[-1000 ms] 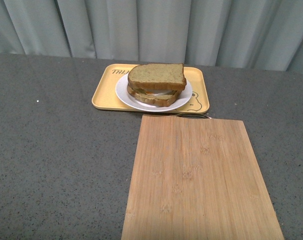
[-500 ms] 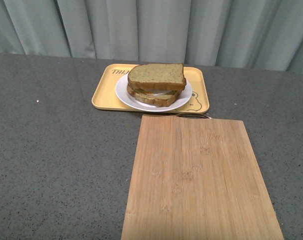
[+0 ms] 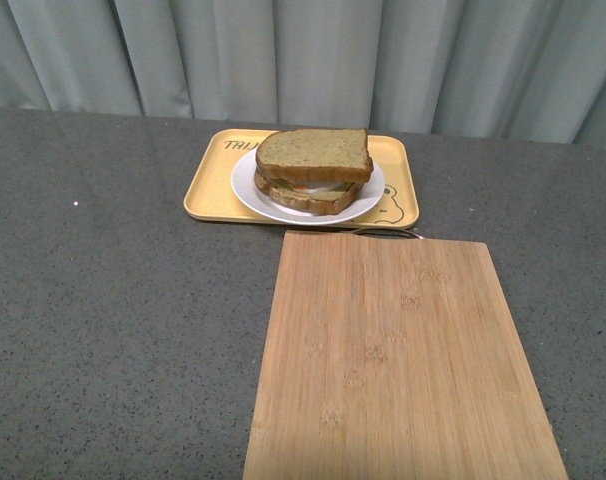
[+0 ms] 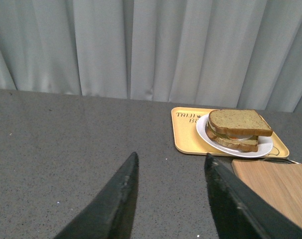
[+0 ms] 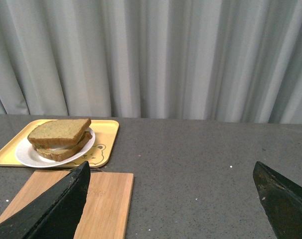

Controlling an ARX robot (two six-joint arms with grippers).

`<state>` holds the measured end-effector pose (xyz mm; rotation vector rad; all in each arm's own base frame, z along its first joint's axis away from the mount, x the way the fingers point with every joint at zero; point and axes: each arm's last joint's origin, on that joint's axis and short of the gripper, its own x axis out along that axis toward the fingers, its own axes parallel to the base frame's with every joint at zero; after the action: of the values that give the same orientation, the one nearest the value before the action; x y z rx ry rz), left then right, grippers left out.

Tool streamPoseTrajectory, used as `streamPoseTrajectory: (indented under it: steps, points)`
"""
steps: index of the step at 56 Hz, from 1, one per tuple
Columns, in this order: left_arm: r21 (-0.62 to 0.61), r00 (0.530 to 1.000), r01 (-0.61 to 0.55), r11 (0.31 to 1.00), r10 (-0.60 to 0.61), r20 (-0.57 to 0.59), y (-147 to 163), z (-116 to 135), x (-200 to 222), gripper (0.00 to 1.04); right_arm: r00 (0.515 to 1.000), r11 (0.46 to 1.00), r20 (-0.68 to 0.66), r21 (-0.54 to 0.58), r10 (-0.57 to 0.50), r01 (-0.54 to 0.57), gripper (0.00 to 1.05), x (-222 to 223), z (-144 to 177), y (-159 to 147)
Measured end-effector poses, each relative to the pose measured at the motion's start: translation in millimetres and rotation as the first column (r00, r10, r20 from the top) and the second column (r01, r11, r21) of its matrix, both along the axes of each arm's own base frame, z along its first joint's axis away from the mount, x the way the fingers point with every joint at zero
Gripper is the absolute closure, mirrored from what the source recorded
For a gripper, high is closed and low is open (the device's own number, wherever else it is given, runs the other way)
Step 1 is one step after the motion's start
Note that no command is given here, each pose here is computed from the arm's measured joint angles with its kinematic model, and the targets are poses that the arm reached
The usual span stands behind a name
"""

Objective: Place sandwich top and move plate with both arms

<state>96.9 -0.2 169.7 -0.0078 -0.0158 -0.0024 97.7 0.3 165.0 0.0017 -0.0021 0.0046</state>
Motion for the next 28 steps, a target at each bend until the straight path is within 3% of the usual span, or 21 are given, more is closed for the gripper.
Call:
streamPoseTrajectory:
  steps: [13,28]
  points:
    - [0.001,1.0,0.0,1.0,0.0,0.0,0.0,0.0,0.0,0.05,1.0,1.0,0.0,0.0,0.0,0.0,0.09,0.0,0.0,0.0]
    - [0.001,1.0,0.0,1.0,0.0,0.0,0.0,0.0,0.0,0.07,1.0,1.0,0.0,0.0,0.0,0.0,0.09,0.0,0.0,0.0]
